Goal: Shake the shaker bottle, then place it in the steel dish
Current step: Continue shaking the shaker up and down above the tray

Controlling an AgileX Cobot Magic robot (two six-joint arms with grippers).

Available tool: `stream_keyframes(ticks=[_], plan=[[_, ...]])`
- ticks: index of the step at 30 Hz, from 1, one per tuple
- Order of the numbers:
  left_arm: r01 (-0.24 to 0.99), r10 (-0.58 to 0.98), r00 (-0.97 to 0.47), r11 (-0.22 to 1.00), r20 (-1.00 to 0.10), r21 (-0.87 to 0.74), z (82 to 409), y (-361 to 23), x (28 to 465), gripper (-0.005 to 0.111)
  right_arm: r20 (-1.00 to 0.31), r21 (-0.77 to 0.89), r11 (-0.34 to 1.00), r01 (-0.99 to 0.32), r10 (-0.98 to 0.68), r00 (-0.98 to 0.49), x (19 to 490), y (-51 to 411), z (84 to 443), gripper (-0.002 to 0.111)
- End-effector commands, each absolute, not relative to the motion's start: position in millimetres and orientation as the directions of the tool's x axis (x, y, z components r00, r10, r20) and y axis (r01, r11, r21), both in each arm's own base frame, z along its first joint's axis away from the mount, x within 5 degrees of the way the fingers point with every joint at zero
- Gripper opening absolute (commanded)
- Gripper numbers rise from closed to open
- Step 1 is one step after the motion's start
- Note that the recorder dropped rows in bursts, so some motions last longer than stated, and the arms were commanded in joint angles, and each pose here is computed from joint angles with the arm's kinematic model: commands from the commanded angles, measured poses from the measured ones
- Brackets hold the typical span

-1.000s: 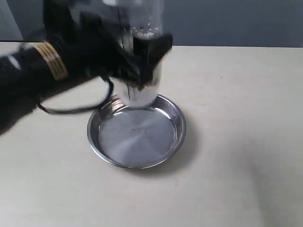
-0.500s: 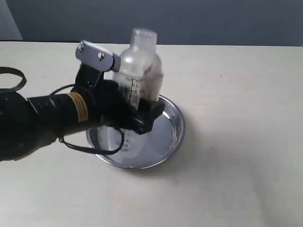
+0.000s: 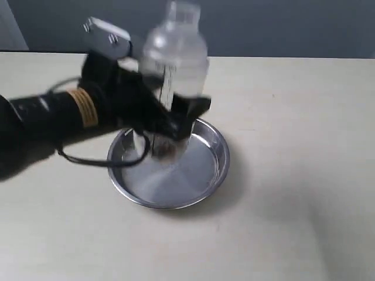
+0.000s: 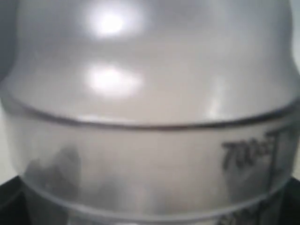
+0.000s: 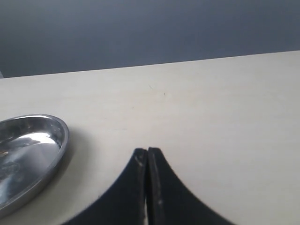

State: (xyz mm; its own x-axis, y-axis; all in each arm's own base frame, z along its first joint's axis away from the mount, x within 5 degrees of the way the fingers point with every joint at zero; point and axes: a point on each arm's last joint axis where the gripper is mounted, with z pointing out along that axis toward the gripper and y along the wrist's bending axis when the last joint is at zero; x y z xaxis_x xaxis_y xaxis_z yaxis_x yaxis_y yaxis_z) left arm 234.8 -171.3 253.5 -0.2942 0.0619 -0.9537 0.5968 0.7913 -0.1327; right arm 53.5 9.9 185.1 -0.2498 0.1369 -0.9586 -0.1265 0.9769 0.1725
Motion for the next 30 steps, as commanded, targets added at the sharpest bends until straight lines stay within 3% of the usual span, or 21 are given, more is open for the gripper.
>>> stream_keyframes(ticks=[1, 2, 4, 7, 9, 13, 15, 17, 19, 20, 23, 25, 26, 28, 30], plan=[[0.623, 0.107, -0.263, 0.777, -0.959, -0.084, 248, -176, 238, 0.000, -0.962, 0.166, 0.977, -0.130, 0.132, -0.238, 53, 10, 186, -0.001], [0.590, 0.111, -0.353, 0.797, -0.929, -0.129, 223, -176, 242, 0.000, -0.962, 0.166, 0.977, -0.130, 0.132, -0.238, 53, 10, 186, -0.001], [0.541, 0.028, -0.386, 0.816, -0.922, -0.202, 223, -175, 247, 0.000, -0.962, 0.166, 0.977, -0.130, 0.132, -0.238, 53, 10, 186, -0.001], [0.627, -0.088, -0.097, 0.768, -0.991, -0.129, 299, -172, 238, 0.000, -0.962, 0.166, 0.977, -0.130, 0.132, -0.238, 53, 10, 186, -0.001], [0.639, -0.044, -0.041, 0.767, -0.998, -0.061, 311, -170, 235, 0.000, -0.962, 0.166, 0.977, -0.130, 0.132, -0.238, 53, 10, 186, -0.001], [0.550, 0.085, -0.408, 0.817, -0.909, -0.171, 211, -173, 244, 0.000, -0.962, 0.166, 0.977, -0.130, 0.132, -0.238, 53, 10, 186, -0.001], [0.495, -0.010, -0.466, 0.826, -0.885, -0.270, 208, -173, 246, 0.000, -0.962, 0.166, 0.977, -0.130, 0.132, -0.238, 53, 10, 186, -0.001], [0.592, -0.084, -0.277, 0.770, -0.957, -0.238, 256, -174, 240, 0.000, -0.962, 0.166, 0.977, -0.130, 0.132, -0.238, 53, 10, 186, -0.001], [0.668, -0.053, -0.035, 0.741, -0.998, -0.063, 302, -172, 232, 0.000, -0.962, 0.166, 0.977, -0.130, 0.132, -0.238, 53, 10, 186, -0.001], [0.658, -0.035, -0.034, 0.751, -0.999, -0.049, 304, -171, 232, 0.000, -0.962, 0.166, 0.977, -0.130, 0.132, -0.238, 53, 10, 186, -0.001], [0.609, 0.091, -0.291, 0.785, -0.952, -0.111, 239, -173, 238, 0.000, -0.962, 0.170, 0.977, -0.130, 0.135, -0.239, 53, 10, 186, -0.001], [0.570, 0.065, -0.369, 0.804, -0.927, -0.171, 212, -174, 244, 0.000, -0.962, 0.170, 0.977, -0.130, 0.135, -0.239, 53, 10, 186, -0.001], [0.572, 0.016, -0.323, 0.800, -0.946, -0.181, 222, -174, 246, 0.000, -0.962, 0.170, 0.977, -0.130, 0.135, -0.239, 53, 10, 186, -0.001], [0.619, -0.111, -0.097, 0.771, -0.989, -0.147, 281, -170, 245, 0.000, -0.962, 0.170, 0.977, -0.130, 0.135, -0.239, 53, 10, 186, -0.001], [0.631, -0.097, 0.033, 0.774, -0.995, -0.055, 322, -165, 240, 0.000, -0.962, 0.170, 0.977, -0.130, 0.135, -0.239, 53, 10, 186, -0.001]])
